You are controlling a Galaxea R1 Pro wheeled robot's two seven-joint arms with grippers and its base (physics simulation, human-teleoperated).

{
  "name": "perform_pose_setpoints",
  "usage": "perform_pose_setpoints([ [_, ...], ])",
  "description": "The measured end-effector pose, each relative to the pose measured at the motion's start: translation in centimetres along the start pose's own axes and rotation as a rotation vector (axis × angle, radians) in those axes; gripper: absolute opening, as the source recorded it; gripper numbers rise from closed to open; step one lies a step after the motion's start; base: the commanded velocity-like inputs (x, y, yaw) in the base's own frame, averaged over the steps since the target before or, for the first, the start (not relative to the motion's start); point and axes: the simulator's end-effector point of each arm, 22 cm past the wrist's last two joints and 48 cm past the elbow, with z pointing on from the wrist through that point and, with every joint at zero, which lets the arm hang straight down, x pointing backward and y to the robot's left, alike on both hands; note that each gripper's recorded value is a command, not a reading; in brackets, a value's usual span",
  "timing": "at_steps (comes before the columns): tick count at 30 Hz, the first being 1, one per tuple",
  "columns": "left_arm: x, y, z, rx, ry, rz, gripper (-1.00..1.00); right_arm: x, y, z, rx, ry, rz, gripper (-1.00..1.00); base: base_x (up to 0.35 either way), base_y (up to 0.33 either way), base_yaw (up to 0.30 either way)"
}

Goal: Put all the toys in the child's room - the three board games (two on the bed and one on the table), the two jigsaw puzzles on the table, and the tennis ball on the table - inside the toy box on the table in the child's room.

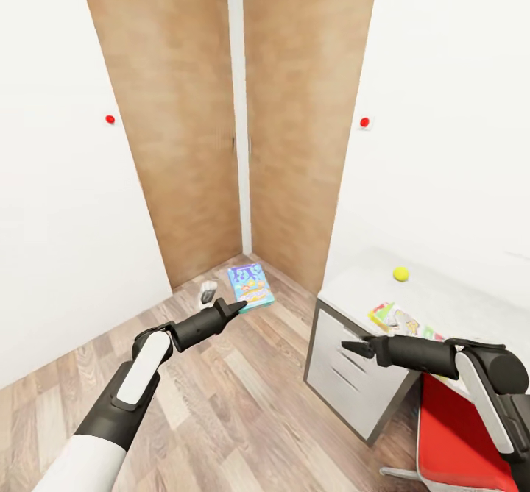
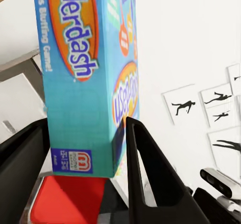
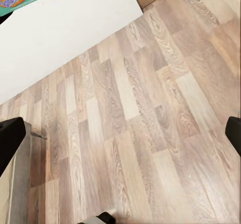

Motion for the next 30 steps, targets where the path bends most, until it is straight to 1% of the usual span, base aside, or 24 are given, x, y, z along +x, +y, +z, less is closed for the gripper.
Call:
perform_pose_setpoints([
  [1, -0.1, -0.4, 0.0, 0.011, -0.003, -0.001, -1.0, -0.9, -0.6, -1.6, -0.013, -0.023, 0.0, 1.0, 0.002, 0.0, -0.288],
  [3, -0.2, -0.6, 0.0, 0.017, -0.005, 0.002, -1.0, -1.5, -0.9, -3.0, -0.031, -0.041, 0.003, 1.0, 0.001, 0.0, -0.289],
  [4, -0.2, -1.3, -0.1, 0.044, -0.006, 0.001, -1.0, -2.5, -1.0, -5.1, -0.064, -0.07, -0.001, 1.0, 0.0, 0.0, -0.29],
  [5, -0.2, -1.5, -0.1, 0.047, -0.006, 0.004, -1.0, -2.8, -1.1, -5.6, -0.07, -0.077, 0.0, 1.0, 0.0, 0.0, -0.29],
  [11, -0.3, -1.9, -0.2, 0.062, -0.007, 0.01, -1.0, -3.3, -1.1, -6.8, -0.084, -0.092, -0.004, 1.0, 0.0, 0.0, -0.29],
  [16, -0.3, -2.1, -0.2, 0.068, -0.008, 0.012, -1.0, -3.5, -1.1, -7.2, -0.09, -0.098, -0.007, 1.0, 0.0, 0.0, -0.29],
  [30, 0.1, -2.6, -0.1, 0.078, 0.0, 0.014, -1.0, -3.8, -0.9, -7.7, -0.093, -0.107, -0.011, 1.0, 0.0, 0.0, -0.29],
])
